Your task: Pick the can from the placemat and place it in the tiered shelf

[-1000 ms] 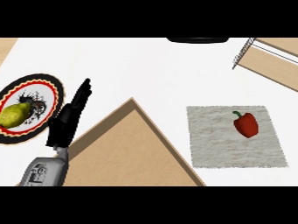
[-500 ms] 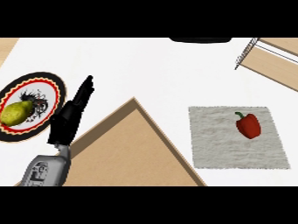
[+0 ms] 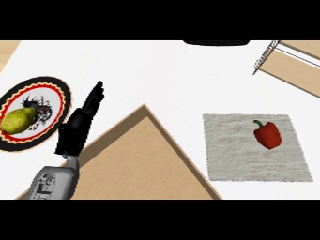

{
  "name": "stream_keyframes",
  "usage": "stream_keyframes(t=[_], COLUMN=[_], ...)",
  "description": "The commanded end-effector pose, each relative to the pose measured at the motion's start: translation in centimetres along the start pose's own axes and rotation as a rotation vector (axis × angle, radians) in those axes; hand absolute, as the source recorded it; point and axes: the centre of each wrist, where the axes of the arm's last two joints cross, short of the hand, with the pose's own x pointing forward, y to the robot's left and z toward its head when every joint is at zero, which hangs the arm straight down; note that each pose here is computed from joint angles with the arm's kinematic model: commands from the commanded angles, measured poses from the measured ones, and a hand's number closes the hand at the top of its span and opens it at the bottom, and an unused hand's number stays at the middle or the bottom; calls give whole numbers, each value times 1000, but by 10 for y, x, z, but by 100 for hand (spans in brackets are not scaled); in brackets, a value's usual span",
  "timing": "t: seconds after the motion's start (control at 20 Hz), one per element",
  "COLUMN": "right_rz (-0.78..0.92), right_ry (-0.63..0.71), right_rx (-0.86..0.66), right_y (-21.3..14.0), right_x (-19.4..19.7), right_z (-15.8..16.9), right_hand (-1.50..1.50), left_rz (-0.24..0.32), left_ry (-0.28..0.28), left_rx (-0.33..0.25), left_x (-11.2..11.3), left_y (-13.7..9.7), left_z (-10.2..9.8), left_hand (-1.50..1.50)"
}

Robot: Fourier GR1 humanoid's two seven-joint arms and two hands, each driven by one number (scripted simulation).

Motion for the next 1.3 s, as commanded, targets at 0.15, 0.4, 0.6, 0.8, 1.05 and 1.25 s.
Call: stream_keyframes(t=[0.15, 0.4, 0.6, 0.8, 1.05, 1.25], right_rz=[-58, 180, 189, 155, 1, -107], right_ry=[-6, 109, 190, 207, 234, 228], right_rx=[-21, -43, -106, -99, -139, -78], right_y=[8, 6, 16, 20, 9, -13], right_x=[-32, -69, -69, -79, -71, -37], right_z=[-12, -40, -24, -15, -27, -36], right_hand=[150, 150, -150, -150, -150, -150], left_rz=[-7, 2, 0, 0, 15, -4], left_ry=[13, 1, 6, 15, 18, 20], left_rx=[20, -11, 4, 18, 12, 22], left_x=[-10, 1, -2, -12, -15, -5], left_y=[22, -1, 6, 27, 3, 19], left_z=[0, 2, 1, 8, 11, -1], left_hand=[0, 0, 0, 0, 0, 0])
